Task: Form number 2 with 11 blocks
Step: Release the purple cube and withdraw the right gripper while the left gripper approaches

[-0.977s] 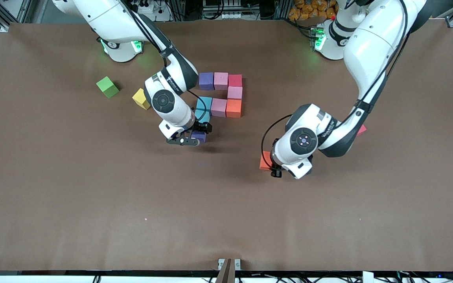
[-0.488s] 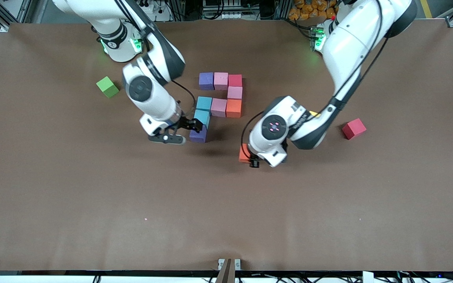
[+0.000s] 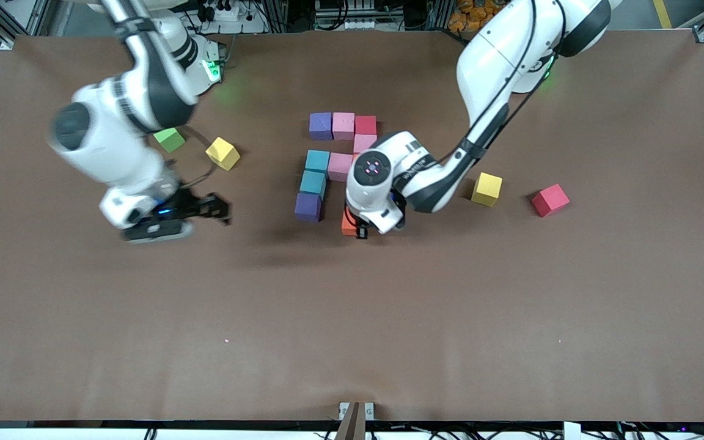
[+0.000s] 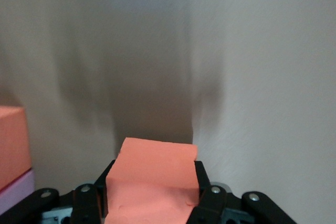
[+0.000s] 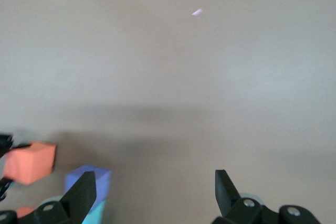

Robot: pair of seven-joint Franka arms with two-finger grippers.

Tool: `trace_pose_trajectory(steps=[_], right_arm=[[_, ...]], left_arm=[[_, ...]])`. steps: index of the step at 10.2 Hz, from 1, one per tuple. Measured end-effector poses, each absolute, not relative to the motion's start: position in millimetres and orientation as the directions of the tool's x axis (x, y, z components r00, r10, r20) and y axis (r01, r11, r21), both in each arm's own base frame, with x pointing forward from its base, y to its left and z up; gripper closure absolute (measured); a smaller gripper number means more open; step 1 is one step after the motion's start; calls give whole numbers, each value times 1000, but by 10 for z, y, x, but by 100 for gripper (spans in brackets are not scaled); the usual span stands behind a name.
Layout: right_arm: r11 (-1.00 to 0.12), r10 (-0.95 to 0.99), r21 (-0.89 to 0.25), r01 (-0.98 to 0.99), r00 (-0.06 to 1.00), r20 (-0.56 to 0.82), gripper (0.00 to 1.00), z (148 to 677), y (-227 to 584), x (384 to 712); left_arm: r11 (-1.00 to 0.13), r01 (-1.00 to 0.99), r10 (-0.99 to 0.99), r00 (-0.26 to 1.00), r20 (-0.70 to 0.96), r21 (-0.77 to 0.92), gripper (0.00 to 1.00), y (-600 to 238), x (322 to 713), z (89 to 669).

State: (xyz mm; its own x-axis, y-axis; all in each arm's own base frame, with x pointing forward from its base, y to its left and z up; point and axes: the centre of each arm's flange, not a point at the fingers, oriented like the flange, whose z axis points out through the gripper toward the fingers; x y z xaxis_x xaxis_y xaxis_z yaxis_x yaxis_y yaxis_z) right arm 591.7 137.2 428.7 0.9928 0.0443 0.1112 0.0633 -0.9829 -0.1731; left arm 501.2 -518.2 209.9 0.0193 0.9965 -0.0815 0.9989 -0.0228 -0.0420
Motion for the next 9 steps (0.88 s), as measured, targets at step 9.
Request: trace_pose_trajectory(steps=[9], right_arm=[[-990, 132, -38, 134, 990, 51, 0, 5996, -519, 6034]], left_arm=[[-8, 1000, 993, 10, -114, 25, 40, -5598, 4836, 1991]])
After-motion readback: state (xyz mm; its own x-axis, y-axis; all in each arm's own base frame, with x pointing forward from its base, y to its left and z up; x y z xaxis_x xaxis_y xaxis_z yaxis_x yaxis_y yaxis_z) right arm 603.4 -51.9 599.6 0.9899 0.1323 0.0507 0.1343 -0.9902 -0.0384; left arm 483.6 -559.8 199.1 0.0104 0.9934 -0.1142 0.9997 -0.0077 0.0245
